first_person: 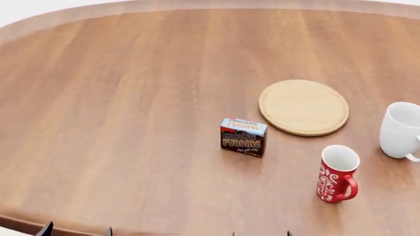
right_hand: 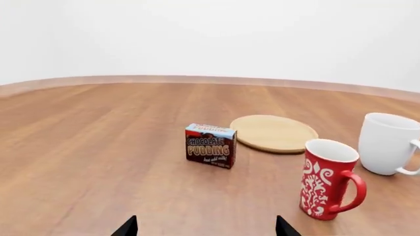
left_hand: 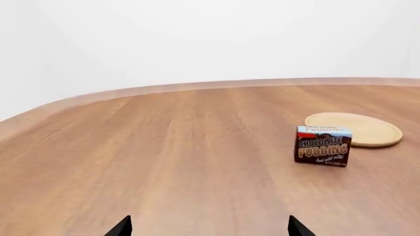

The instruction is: Put the chocolate pudding to the left of the plate.

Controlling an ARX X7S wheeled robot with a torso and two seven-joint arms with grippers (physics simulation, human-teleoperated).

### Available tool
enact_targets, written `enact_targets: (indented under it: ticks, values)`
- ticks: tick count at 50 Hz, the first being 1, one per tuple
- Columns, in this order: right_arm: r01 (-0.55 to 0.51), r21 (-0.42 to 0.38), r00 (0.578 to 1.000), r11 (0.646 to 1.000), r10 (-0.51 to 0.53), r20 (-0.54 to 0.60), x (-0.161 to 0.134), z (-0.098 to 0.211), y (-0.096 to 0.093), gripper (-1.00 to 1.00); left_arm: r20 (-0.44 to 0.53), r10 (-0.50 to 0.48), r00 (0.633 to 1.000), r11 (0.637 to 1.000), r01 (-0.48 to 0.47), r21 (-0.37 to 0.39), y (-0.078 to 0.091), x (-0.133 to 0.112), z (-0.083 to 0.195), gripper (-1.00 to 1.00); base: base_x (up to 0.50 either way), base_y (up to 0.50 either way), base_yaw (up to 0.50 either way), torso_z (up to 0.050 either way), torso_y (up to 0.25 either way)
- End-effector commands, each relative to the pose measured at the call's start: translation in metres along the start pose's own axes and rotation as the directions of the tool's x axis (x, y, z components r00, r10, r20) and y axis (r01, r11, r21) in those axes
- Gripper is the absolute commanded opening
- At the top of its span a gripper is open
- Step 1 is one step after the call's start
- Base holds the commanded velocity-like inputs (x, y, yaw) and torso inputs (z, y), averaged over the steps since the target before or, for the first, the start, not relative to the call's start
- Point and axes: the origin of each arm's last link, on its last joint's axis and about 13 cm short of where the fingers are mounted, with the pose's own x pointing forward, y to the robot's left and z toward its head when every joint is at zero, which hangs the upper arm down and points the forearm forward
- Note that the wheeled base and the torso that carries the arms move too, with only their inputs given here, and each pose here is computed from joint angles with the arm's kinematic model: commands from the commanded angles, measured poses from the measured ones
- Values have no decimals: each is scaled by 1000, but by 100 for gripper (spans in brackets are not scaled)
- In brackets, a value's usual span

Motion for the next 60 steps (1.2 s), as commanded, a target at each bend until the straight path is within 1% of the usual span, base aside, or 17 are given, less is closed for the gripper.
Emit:
enact_targets:
  ticks: [1,8,14,15,19,22,26,27,29,32,35,39,42,48,53,54,60]
  values:
    - [3,-3,1000,1000,-3,-4,1,-1,0,100,-2,-6,1000,1000,6,5,0,0,-1,100,0,281,0,0,0]
    - [6,8,1000,1000,-6,-9,1,-1,0,100,-1,-7,1000,1000,7,8,0,0,-1,100,0,288,0,0,0]
    - [9,-1,1000,1000,-9,-5,0,0,-1,100,1,-8,1000,1000,8,9,0,0,-1,100,0,293,0,0,0]
    - [12,14,1000,1000,-12,-8,1,-1,-1,100,0,-8,1000,1000,8,10,0,0,-1,100,0,281,0,0,0]
    - [24,19,1000,1000,-24,-10,2,-1,-2,100,-7,6,1000,1000,-6,17,0,0,-1,100,0,145,0,0,0]
    - [43,4,999,999,-43,8,1,1,-3,100,-8,10,1000,1000,-10,18,0,0,0,100,0,0,0,0,0]
    - [91,-40,993,995,-88,79,-6,10,-4,100,21,12,1000,1000,-12,22,-1,-6,8,100,0,0,0,0,0]
    - [117,-21,987,993,-114,116,-9,16,-4,100,38,7,999,1000,-7,9,-1,-9,13,100,0,0,0,0,0]
    - [128,-31,980,991,-121,160,-16,23,-4,100,69,22,997,999,-24,27,-1,-14,19,100,0,0,0,0,0]
    - [183,-86,959,979,-158,236,-28,34,-2,100,122,40,992,998,-46,44,-2,-23,30,100,0,0,0,0,0]
    - [226,-88,925,970,-185,332,-48,52,0,100,195,37,980,998,-45,39,-2,-39,48,100,0,0,0,0,0]
    - [237,-102,902,966,-180,392,-65,64,2,100,256,56,965,996,-70,47,-3,-53,62,100,0,0,0,0,0]
    - [220,-82,907,972,-173,384,-68,67,3,100,270,48,962,997,-64,51,-4,-58,64,100,0,0,0,0,0]
    - [187,-73,934,980,-154,322,-57,60,2,100,255,47,966,997,-60,44,-4,-53,61,100,14,0,0,0,0]
    - [207,-94,935,974,-169,313,-51,55,1,100,251,39,967,997,-52,48,-5,-51,58,100,20,0,0,0,0]
    - [188,-80,941,979,-156,302,-51,55,1,100,253,39,967,997,-53,48,-5,-51,58,100,20,0,0,0,0]
    - [190,-90,941,978,-155,302,-51,54,2,100,252,33,967,998,-47,49,-5,-51,58,100,20,0,0,0,0]
